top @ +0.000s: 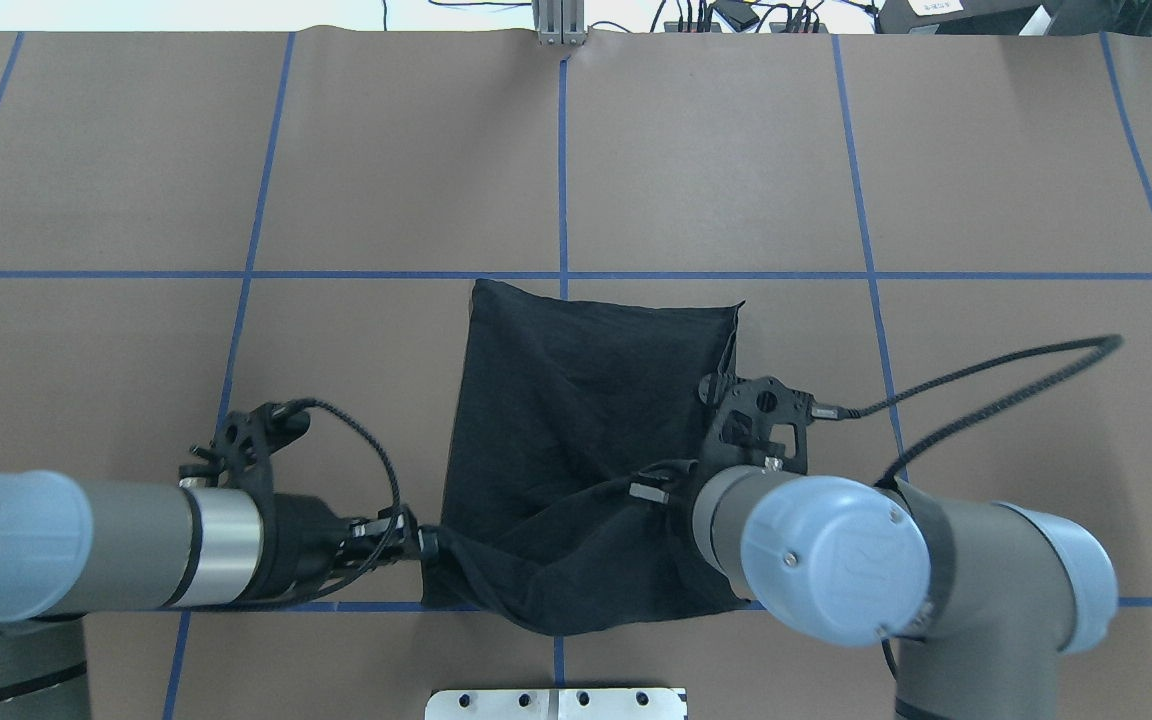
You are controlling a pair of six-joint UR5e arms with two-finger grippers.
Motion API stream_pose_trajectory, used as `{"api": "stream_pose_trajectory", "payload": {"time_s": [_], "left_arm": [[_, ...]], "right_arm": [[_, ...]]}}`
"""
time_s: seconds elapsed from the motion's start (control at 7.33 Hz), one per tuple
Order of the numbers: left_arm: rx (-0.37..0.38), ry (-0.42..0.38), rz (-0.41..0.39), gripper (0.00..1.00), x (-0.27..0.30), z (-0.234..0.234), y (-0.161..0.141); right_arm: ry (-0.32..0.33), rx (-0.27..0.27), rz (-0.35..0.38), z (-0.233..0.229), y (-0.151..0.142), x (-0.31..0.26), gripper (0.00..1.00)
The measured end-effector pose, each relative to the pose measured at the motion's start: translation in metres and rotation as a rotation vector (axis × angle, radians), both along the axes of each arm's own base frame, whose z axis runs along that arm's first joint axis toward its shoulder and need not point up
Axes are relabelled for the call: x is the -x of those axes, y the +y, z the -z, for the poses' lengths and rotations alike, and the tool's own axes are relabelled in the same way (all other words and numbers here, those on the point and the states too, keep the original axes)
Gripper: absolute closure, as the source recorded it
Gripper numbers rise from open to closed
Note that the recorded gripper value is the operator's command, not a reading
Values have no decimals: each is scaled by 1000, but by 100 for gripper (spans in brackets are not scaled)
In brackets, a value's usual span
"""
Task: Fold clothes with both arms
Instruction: 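Lift the near edge with both grippers and fold it away from the robot, then carry the near edge over onto the far edge with both grippers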
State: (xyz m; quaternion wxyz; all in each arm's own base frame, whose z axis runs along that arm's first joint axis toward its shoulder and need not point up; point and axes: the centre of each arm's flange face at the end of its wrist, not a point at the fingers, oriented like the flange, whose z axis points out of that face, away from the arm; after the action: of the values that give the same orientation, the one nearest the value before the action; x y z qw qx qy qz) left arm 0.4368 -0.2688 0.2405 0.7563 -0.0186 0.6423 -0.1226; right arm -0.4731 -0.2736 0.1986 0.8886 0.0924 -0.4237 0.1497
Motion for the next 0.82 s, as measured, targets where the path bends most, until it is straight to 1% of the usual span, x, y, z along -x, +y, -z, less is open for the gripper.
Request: {"api": "stream_pose_trajectory", "payload": {"time_s": [0.14,0.27,0.41,0.68,0.82], "left_arm": [[-20,-28,38,100,-10,13,-32],[-28,-50,63,100,-16,22,-68],[-22,-62,81,100,-15,28,-103],[-8,-76,117,100,-10,41,-162],[-4,-92,120,100,-11,48,-185]], "right_arm": [[15,-4,-6,-1,-19,0,100],[29,-5,-12,-5,-32,-1,100],[43,-2,-18,-10,-40,0,100],[56,3,-27,-14,-48,0,100],[59,4,-32,-16,-51,-1,100]]}}
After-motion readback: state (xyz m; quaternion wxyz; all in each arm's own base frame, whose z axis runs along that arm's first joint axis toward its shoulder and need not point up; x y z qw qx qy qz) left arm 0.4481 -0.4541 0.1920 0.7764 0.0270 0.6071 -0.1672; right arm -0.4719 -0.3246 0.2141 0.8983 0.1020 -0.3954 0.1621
